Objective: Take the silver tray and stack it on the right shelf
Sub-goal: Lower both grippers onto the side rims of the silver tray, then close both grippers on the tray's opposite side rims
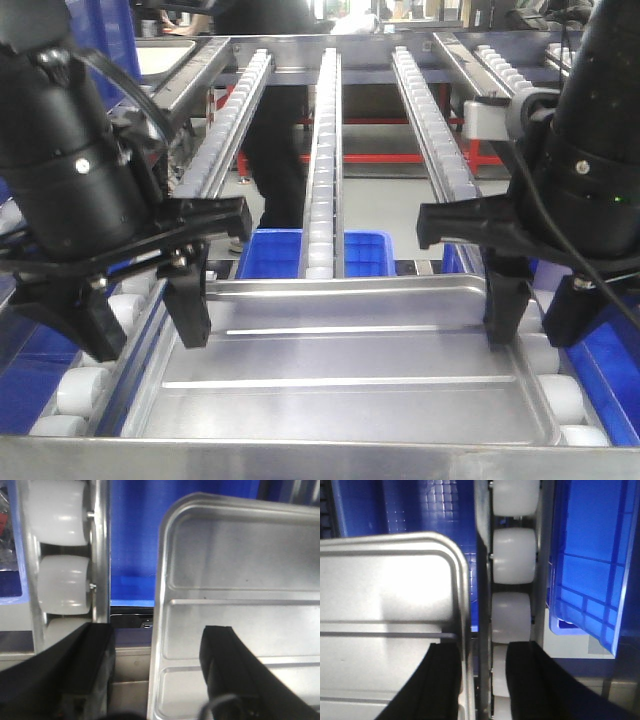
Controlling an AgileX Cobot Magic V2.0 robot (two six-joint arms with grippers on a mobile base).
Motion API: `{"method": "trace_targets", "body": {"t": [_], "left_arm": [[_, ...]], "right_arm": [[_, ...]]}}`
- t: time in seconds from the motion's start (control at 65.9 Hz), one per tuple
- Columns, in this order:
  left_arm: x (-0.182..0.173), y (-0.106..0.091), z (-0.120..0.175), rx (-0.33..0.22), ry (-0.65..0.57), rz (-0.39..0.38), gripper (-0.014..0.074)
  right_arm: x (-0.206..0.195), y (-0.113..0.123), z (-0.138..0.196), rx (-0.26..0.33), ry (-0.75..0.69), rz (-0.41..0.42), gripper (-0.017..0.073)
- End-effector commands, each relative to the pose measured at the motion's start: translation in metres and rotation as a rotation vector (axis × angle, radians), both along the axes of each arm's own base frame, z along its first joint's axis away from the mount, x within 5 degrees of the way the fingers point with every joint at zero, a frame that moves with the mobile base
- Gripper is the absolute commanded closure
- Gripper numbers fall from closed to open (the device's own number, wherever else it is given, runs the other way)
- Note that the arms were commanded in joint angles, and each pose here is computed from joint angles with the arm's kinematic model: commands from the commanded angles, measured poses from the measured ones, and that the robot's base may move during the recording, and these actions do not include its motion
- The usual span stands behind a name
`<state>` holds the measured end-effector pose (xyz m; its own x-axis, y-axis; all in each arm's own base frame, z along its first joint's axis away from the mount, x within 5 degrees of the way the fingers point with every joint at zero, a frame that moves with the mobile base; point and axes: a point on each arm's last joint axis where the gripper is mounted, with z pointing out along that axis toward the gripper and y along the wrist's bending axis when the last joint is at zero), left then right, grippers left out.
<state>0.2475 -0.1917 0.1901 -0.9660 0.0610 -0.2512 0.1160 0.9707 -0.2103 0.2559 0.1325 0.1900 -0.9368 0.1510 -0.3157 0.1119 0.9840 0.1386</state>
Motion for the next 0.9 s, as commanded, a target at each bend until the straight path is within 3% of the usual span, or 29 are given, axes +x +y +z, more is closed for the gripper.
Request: {"method": "trace_targets", "body": {"t": [0.0, 0.607, 0.88], "left_arm": [[0.004, -0.006, 0.020, -0.072, -0.071, 0.014, 0.0295], [0.007, -0.007, 0.004, -0.024, -0.039, -0.001, 0.0300], [0.006, -0.008, 0.004, -0.031, -0.032, 0.005, 0.0412]], "right_arm": [[0.004, 0.002, 0.018, 0.029, -0.066, 0.015, 0.0196], [0.004, 0.003, 0.016, 0.030, -0.061, 0.012, 0.0197], [0.005, 0.003, 0.016, 0.035, -0.063, 0.011, 0.0197]]}}
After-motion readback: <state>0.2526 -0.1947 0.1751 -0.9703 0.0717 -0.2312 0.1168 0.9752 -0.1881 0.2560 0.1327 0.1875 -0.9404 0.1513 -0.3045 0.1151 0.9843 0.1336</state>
